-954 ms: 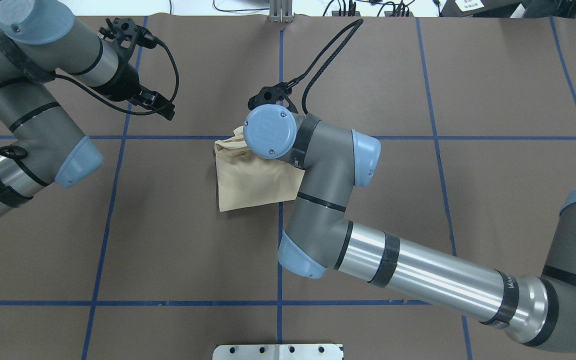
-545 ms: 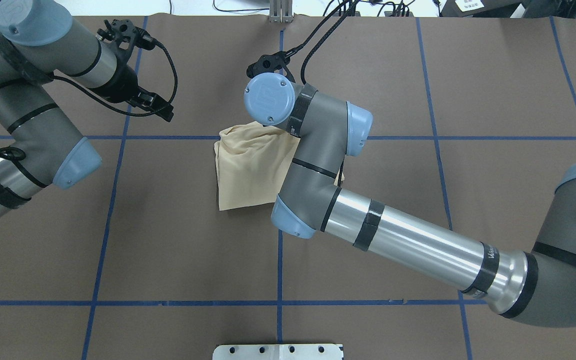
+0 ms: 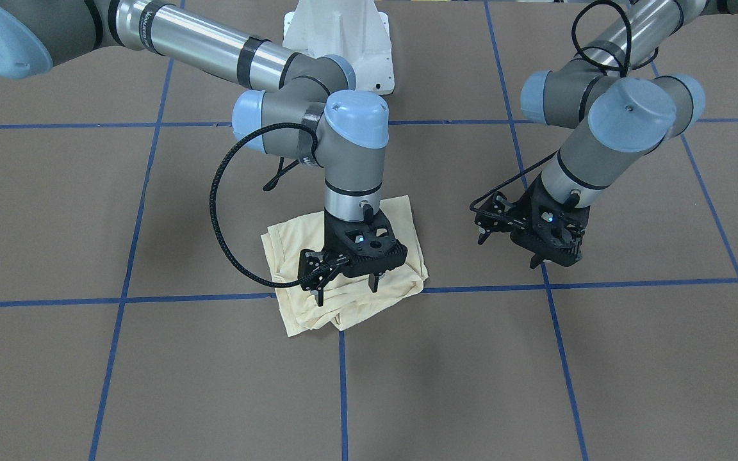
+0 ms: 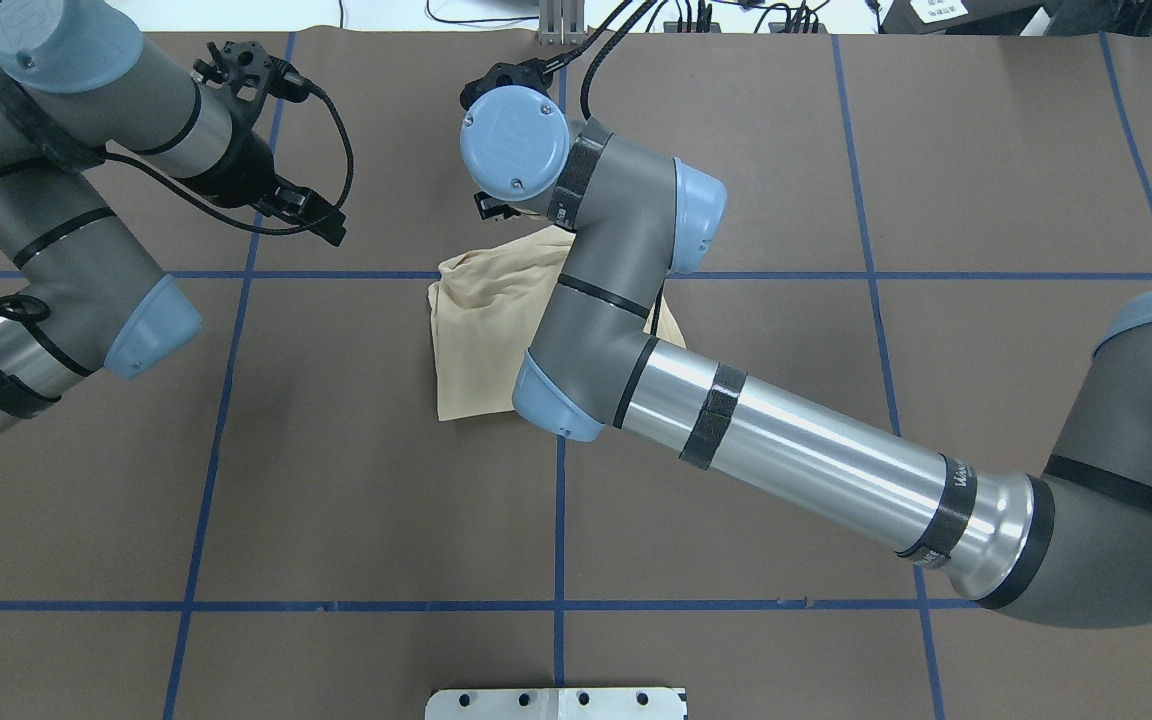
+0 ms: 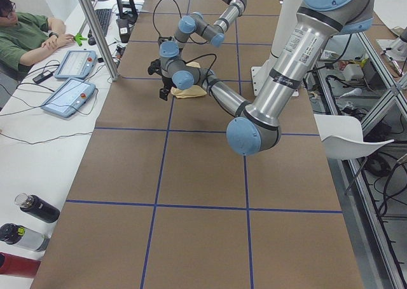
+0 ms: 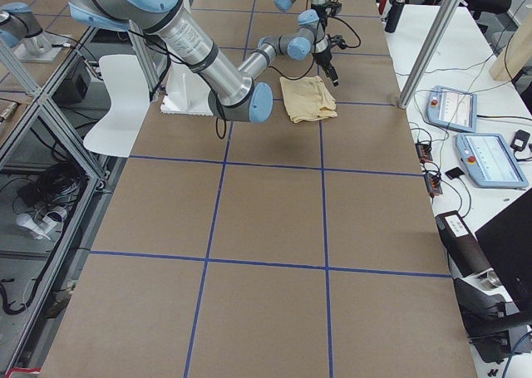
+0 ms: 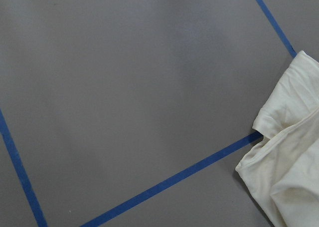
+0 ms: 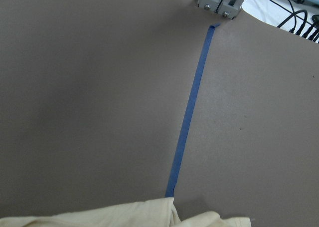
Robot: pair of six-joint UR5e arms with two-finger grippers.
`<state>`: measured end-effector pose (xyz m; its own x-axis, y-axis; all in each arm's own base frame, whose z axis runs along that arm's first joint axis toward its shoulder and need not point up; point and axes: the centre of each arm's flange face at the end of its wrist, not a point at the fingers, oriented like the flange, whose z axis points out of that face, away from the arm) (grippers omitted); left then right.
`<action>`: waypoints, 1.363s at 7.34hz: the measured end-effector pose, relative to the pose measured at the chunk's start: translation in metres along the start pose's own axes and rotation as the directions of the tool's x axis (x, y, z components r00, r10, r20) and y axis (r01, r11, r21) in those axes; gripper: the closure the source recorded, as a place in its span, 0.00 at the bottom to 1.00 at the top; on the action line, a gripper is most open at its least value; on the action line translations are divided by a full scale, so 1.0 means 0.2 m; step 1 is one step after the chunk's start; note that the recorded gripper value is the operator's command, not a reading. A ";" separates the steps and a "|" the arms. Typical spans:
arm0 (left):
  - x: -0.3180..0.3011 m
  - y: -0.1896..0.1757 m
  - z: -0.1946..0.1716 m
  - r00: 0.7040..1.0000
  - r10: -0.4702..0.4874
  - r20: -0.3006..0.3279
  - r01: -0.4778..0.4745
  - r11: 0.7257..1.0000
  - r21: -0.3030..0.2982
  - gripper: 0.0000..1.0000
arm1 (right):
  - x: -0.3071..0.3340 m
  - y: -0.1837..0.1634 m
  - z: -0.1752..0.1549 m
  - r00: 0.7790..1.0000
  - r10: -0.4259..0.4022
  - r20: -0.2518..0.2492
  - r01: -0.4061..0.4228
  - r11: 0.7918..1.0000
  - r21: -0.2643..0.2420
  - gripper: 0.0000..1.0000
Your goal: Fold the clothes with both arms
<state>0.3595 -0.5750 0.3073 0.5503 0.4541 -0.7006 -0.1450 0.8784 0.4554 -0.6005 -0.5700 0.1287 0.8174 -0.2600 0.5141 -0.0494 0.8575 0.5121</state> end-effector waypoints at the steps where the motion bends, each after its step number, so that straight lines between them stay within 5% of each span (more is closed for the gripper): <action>1: 0.00 0.00 0.00 1.000 0.000 0.000 0.000 1.000 0.000 0.00 | 0.02 0.01 -0.06 1.000 0.019 0.014 -0.018 0.999 -0.040 0.00; 4: -0.04 0.05 -0.04 1.000 0.000 0.005 0.000 1.000 0.005 0.00 | 0.51 0.00 -0.19 0.981 0.170 0.091 -0.150 0.969 -0.195 0.00; 6: -0.14 0.16 -0.16 1.000 0.013 0.020 -0.014 1.000 0.027 0.00 | 1.10 0.07 -0.31 0.968 0.240 0.076 -0.213 0.943 -0.256 0.00; 10: -0.81 0.45 -0.43 0.979 0.148 0.139 -0.151 0.988 0.009 0.00 | 2.43 0.45 -0.26 0.985 0.151 0.085 -0.111 0.926 -0.361 0.00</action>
<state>0.1869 -0.5572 0.4146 0.6314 0.5542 -0.5424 -0.2188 0.7984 0.5610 -0.1769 -0.5954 0.3892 0.7487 -0.1643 0.6422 0.0707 0.9831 0.1692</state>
